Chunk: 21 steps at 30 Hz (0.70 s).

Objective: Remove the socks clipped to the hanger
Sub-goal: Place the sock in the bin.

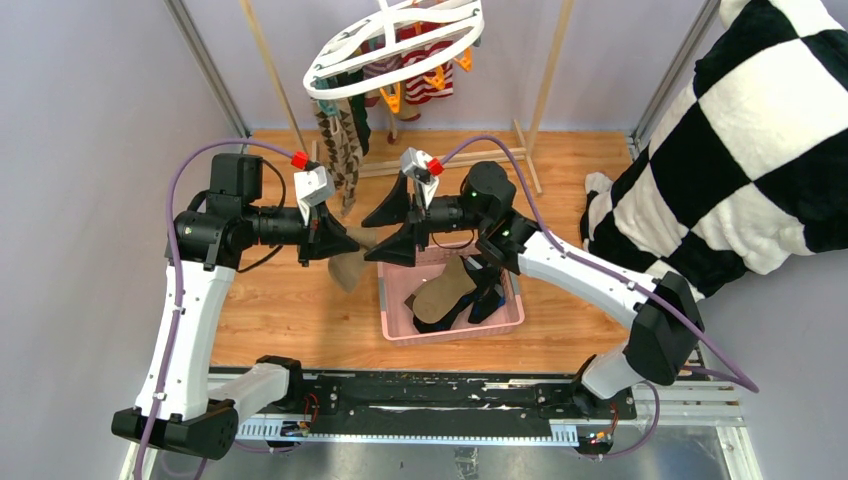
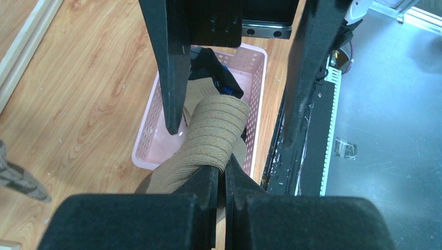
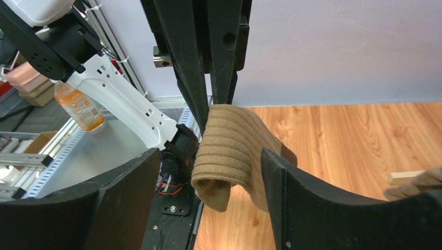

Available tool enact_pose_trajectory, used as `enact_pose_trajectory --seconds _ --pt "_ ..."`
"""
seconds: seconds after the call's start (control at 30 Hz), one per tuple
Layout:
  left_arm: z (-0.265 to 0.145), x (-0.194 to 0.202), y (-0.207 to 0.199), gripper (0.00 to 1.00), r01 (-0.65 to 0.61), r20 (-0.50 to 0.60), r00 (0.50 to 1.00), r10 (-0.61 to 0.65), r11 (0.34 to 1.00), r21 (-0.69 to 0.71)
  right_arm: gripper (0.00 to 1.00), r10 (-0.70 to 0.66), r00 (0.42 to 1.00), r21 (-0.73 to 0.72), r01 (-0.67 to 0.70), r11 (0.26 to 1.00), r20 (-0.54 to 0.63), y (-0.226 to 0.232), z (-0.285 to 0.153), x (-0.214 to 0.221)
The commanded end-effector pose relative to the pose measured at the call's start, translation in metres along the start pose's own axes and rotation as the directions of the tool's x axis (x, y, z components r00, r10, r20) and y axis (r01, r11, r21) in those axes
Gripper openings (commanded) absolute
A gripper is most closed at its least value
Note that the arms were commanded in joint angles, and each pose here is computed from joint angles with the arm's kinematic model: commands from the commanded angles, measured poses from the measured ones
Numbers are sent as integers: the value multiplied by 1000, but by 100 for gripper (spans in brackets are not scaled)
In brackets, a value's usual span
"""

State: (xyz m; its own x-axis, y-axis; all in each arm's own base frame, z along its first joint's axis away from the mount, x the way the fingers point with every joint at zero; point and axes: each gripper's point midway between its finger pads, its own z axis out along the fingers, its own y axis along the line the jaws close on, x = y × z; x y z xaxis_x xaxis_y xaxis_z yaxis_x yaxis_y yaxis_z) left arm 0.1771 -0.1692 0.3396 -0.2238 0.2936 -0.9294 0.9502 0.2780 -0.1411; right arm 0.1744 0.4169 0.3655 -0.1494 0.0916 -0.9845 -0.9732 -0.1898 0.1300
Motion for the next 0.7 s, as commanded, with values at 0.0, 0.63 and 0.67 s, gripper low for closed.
enact_pose_trajectory --seconds 0.0,0.63,0.67 --pt "-2 -10 -6 0 -22 22 1000 22 1000 14 69 0 1000 -31 0 1000 20 6 8 -12" --pt "-15 15 61 100 115 -127 979 -160 945 -307 0 347 938 415 -304 857 -29 -45 -79 76" --pt "-17 16 65 100 128 -122 977 -175 939 -320 0 374 927 445 -321 836 -35 -47 -86 89"
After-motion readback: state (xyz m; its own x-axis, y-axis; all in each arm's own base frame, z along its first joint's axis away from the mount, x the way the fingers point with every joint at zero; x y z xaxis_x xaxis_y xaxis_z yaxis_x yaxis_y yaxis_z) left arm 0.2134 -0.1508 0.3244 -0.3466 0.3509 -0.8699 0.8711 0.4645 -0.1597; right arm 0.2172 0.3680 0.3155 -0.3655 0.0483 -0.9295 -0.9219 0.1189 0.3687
